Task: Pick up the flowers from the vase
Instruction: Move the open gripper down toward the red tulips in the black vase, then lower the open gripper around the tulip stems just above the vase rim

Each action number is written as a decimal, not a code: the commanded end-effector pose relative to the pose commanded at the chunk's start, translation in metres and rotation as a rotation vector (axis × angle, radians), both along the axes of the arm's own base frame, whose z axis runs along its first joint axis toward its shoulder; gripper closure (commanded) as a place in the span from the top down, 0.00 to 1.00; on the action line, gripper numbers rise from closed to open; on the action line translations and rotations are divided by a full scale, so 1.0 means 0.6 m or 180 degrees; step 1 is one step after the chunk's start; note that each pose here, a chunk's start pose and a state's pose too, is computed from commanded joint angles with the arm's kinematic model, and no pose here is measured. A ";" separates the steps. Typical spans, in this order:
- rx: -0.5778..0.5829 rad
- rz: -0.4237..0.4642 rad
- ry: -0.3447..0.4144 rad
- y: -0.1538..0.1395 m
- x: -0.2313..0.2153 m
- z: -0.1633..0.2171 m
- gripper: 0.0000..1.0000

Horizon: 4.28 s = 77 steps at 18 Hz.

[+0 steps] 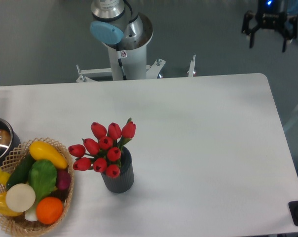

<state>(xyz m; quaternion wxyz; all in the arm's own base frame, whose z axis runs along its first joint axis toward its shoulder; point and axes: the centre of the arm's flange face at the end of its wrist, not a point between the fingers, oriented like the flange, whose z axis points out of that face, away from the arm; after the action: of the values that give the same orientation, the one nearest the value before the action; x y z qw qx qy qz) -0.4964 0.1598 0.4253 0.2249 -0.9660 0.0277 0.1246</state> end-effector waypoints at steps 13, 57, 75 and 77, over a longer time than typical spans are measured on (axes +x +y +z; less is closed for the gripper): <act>0.0460 -0.0508 -0.0443 0.181 0.052 -0.063 1.00; 0.1708 -0.1723 -0.1277 0.483 0.240 -0.186 1.00; 0.1935 -0.1779 -0.1556 0.537 0.259 -0.219 1.00; 0.1934 -0.1824 -0.1541 0.544 0.265 -0.223 1.00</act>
<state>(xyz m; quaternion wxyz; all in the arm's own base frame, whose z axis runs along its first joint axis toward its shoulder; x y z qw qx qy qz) -0.3372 0.4864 0.2913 0.5222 -0.8113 0.2019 -0.1685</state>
